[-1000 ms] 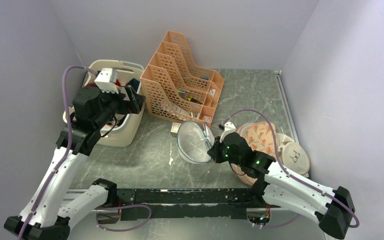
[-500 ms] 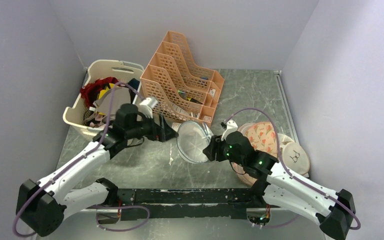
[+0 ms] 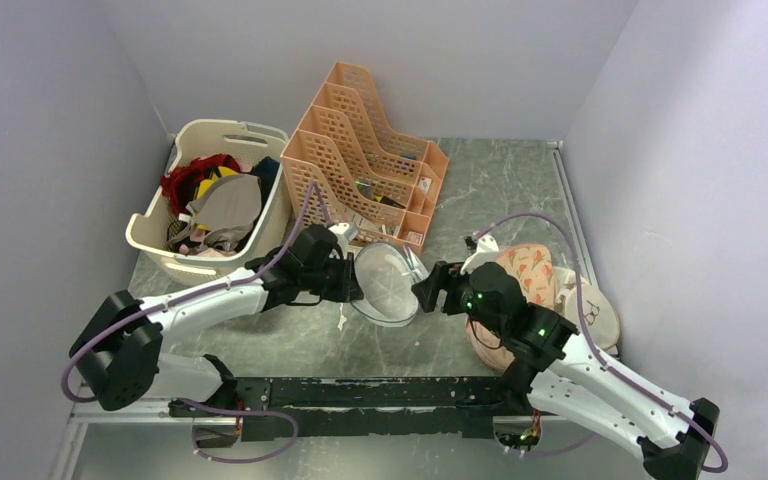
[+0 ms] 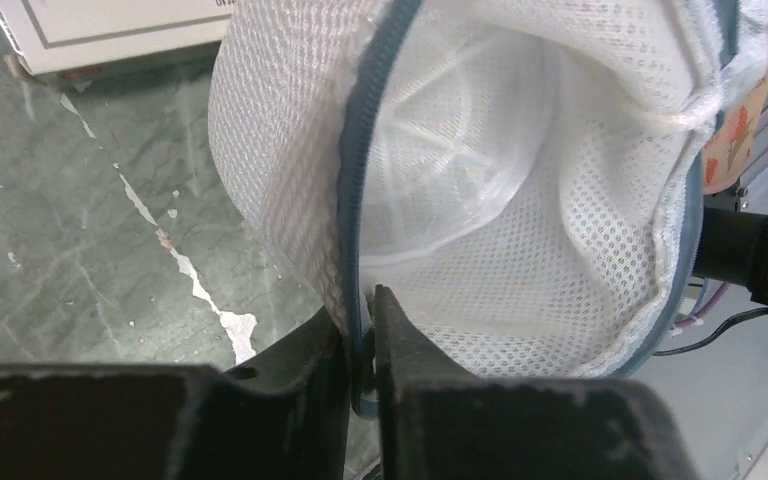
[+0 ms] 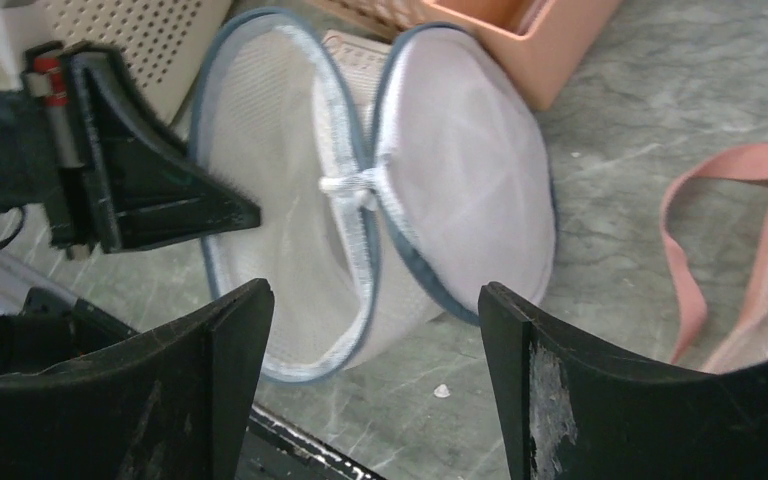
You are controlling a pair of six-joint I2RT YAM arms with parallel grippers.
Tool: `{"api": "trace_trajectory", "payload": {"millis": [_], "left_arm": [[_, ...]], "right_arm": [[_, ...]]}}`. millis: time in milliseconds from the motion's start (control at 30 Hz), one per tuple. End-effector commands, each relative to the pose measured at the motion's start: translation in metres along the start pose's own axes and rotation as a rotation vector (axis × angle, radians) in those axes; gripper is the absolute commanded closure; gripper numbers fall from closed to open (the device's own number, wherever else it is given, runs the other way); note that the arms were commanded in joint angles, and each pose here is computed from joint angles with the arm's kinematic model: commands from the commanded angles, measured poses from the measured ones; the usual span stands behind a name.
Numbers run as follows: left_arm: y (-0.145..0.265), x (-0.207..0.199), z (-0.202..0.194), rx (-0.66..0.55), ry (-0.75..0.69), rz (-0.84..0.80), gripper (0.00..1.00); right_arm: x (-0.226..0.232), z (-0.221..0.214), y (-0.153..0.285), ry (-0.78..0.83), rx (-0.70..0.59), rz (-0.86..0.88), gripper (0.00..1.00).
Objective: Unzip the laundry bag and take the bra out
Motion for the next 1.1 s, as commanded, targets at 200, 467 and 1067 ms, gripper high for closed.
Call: {"api": "trace_trajectory", "payload": {"millis": [200, 467, 1067], "left_arm": [[0.037, -0.006, 0.011, -0.084, 0.025, 0.076, 0.93], [0.042, -0.002, -0.012, -0.040, 0.114, 0.076, 0.93], [0.041, 0.000, -0.015, -0.047, 0.117, 0.076, 0.93]], "right_arm": [[-0.032, 0.016, -0.001, -0.124, -0.213, -0.303, 0.14], [-0.039, 0.000, -0.039, -0.108, -0.066, -0.347, 0.08], [-0.101, -0.025, -0.073, -0.124, 0.113, -0.464, 0.72]]}}
Point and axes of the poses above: each gripper's point midway between its finger pads, its own y axis back along the fingers, its own x axis along the line the jaws close on, z = x × y, the point moved 7 cm from there along y, back along the fingers, and after that the axes turned 10 degrees about -y, right-handed, at the moved point
